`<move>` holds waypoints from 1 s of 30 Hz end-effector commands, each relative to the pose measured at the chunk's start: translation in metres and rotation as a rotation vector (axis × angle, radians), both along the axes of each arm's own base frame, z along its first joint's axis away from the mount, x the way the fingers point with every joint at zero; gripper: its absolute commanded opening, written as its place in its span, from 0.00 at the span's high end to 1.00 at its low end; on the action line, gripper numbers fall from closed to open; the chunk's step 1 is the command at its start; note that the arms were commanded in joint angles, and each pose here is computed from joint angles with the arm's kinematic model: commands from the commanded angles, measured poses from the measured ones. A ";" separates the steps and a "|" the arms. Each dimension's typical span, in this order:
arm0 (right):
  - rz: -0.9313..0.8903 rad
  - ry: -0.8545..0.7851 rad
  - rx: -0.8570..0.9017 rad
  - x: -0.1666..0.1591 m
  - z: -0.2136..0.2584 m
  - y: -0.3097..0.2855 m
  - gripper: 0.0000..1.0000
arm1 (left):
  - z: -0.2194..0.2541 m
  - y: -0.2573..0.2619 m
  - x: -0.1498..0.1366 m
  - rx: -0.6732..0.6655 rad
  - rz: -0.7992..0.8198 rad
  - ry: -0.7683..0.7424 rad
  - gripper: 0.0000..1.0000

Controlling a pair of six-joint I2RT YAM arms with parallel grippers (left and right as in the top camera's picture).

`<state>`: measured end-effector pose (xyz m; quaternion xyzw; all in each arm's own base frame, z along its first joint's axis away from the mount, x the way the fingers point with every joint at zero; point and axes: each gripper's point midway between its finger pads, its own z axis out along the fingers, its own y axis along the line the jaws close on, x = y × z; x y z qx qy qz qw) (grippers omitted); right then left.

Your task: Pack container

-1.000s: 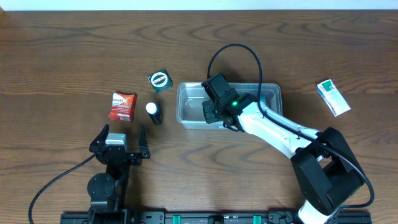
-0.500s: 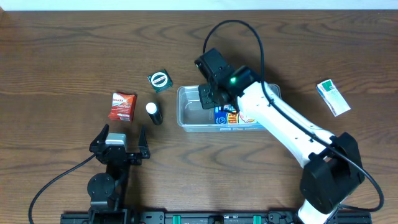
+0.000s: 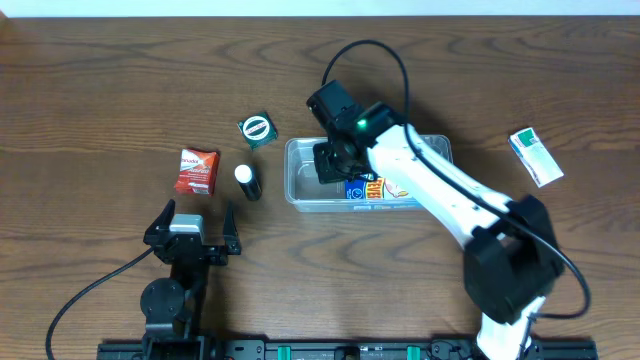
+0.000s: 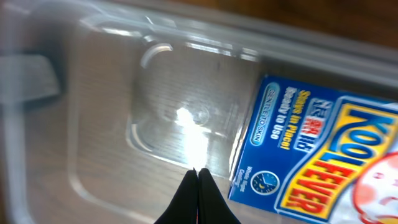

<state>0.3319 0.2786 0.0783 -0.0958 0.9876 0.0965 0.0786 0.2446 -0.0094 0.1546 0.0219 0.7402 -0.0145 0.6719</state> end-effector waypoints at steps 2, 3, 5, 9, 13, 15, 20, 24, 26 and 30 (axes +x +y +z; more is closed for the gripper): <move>0.007 0.039 -0.017 -0.006 -0.017 0.009 0.99 | -0.016 -0.003 -0.001 0.004 -0.018 0.052 0.02; 0.007 0.043 -0.028 -0.006 -0.021 0.008 0.99 | -0.016 -0.003 -0.001 0.004 -0.018 0.052 0.02; 0.007 0.050 -0.036 -0.007 -0.026 0.008 0.99 | -0.016 -0.003 -0.001 0.004 -0.018 0.052 0.02; 0.001 0.036 -0.061 -0.004 -0.028 0.004 0.99 | -0.016 -0.003 -0.001 0.004 -0.018 0.052 0.02; -0.036 0.015 -0.092 0.000 -0.029 -0.002 0.99 | -0.016 -0.003 -0.001 0.004 -0.018 0.052 0.02; -0.064 0.007 -0.107 0.001 -0.030 -0.005 0.99 | -0.016 -0.003 -0.001 0.004 -0.018 0.052 0.02; -0.117 -0.001 -0.112 0.004 -0.032 -0.007 0.99 | -0.016 -0.003 -0.001 0.004 -0.018 0.052 0.02; -0.130 -0.007 -0.113 0.004 -0.037 -0.008 0.99 | -0.016 -0.003 -0.001 0.004 -0.018 0.052 0.02; -0.141 -0.008 -0.111 0.004 -0.041 -0.009 0.99 | -0.016 -0.003 -0.001 0.004 -0.018 0.052 0.02; -0.143 -0.006 -0.112 0.002 -0.047 -0.010 0.99 | -0.016 -0.003 -0.001 0.004 -0.018 0.052 0.02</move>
